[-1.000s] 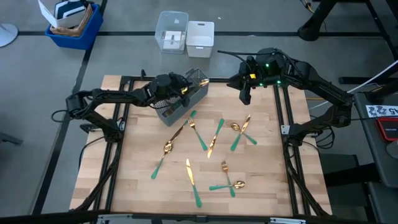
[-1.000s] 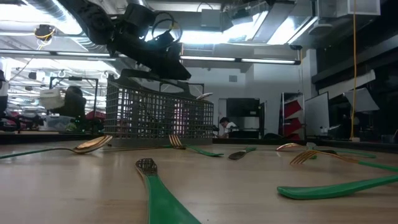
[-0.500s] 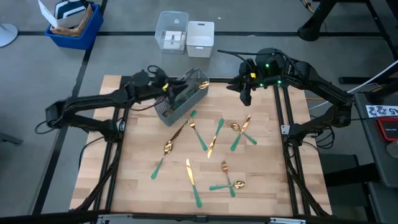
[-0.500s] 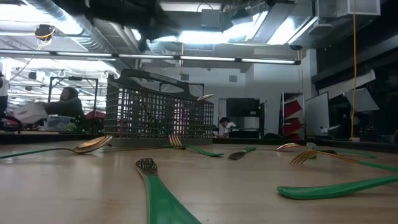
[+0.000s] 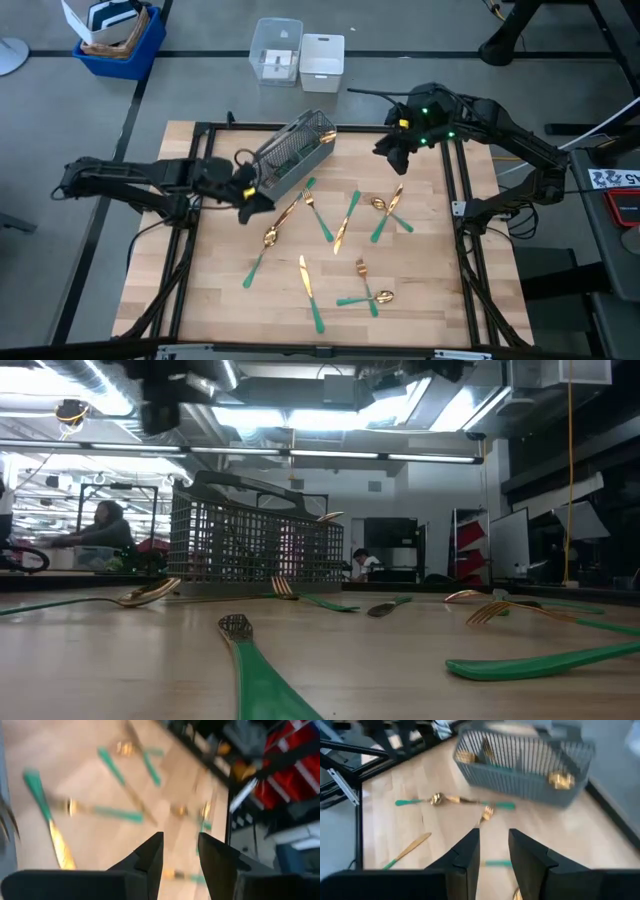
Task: Sort silverware
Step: Put the top right green-gold table knife into the silverware basket
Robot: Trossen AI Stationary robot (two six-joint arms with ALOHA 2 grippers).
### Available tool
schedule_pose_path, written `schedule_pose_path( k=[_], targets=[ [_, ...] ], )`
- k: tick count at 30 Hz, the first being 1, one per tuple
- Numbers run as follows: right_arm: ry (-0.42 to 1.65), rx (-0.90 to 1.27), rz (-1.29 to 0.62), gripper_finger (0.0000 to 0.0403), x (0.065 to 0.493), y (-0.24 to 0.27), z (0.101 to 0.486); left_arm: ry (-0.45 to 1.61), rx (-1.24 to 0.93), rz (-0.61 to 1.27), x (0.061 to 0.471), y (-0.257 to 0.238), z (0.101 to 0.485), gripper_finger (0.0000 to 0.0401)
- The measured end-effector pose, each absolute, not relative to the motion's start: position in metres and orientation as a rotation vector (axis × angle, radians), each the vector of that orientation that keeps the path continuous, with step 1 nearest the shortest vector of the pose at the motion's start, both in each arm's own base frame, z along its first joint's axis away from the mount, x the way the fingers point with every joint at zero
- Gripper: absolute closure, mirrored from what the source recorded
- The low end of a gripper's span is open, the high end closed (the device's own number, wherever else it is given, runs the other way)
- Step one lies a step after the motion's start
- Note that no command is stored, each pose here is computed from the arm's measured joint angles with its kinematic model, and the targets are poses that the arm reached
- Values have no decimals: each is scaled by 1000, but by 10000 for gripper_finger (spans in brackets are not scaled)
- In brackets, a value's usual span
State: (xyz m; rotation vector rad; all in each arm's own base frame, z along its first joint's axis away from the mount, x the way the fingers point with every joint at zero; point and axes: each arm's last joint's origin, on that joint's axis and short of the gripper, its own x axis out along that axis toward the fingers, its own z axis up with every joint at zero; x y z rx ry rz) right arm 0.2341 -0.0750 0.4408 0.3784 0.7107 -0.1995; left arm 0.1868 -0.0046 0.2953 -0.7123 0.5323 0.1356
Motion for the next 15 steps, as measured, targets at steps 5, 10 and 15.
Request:
schedule_pose_path(
  k=[5, 10, 15],
  targets=[
    [868, 543, -277, 295, 229, -61, 429, 628, -735, 164, 188, -16, 285, 287],
    [971, 618, -532, 295, 228, -42, 418, 626, -719, 201, 195, -19, 281, 287],
    [1015, 655, -747, 295, 233, -25, 406, 653, -707, 231, 202, -19, 274, 287]
  ],
)
